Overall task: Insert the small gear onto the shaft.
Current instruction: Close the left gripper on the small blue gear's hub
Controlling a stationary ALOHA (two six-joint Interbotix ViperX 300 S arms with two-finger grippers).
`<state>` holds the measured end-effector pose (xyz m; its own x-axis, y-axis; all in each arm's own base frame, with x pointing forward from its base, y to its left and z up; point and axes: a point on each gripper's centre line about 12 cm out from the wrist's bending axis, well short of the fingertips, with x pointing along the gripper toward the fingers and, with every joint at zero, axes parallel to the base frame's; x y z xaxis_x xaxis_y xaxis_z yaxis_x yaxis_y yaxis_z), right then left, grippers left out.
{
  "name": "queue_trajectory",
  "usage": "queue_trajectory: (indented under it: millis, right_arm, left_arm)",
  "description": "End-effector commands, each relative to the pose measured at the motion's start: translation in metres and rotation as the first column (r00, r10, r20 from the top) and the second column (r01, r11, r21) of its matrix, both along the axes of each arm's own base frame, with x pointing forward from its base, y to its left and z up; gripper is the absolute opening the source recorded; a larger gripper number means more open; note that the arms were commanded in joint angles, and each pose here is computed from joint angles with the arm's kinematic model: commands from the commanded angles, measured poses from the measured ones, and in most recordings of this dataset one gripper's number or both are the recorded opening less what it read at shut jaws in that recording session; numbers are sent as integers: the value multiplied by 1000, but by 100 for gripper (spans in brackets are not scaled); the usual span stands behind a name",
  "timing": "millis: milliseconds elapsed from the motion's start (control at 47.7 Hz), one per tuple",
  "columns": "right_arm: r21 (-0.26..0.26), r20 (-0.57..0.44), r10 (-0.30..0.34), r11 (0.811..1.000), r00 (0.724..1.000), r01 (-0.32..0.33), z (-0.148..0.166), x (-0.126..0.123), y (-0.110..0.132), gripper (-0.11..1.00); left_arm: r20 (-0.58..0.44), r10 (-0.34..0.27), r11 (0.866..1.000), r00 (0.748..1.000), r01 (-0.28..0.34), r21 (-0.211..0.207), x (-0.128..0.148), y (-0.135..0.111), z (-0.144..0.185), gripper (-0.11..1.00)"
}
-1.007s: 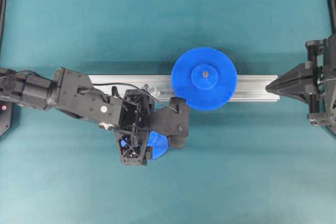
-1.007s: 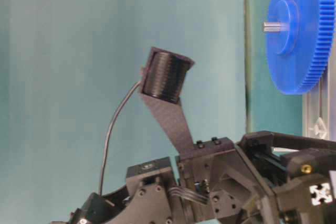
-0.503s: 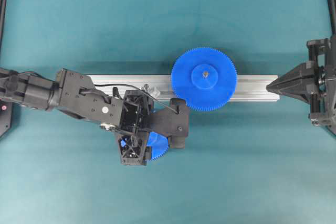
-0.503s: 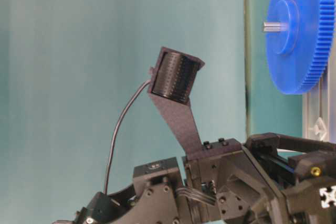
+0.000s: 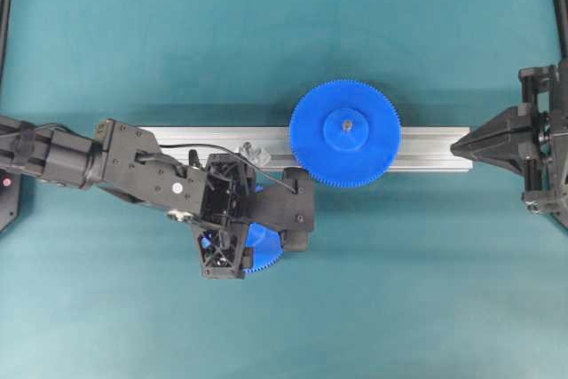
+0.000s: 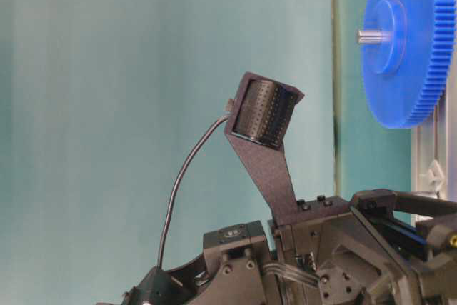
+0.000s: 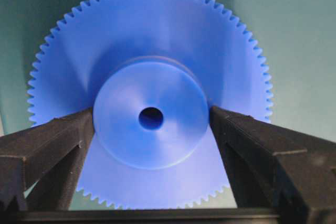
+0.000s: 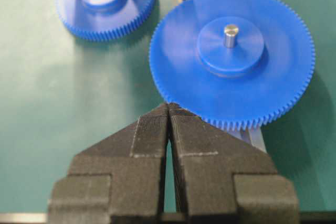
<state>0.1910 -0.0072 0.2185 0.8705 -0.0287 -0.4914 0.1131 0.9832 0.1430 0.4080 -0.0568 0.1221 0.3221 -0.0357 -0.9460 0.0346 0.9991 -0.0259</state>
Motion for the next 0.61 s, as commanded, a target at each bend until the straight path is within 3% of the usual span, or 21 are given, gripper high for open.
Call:
queue_trajectory:
  millis: [0, 587]
  right_arm:
    - [9, 13, -5, 1000, 1000, 5, 4, 2, 0, 7]
    - [10, 14, -6, 1000, 1000, 5, 5, 2, 0, 7]
  left_arm:
    - [38, -3, 1000, 999, 3, -5, 3, -2, 11, 92]
    - [35, 0, 1000, 999, 0, -7, 3, -3, 9, 92]
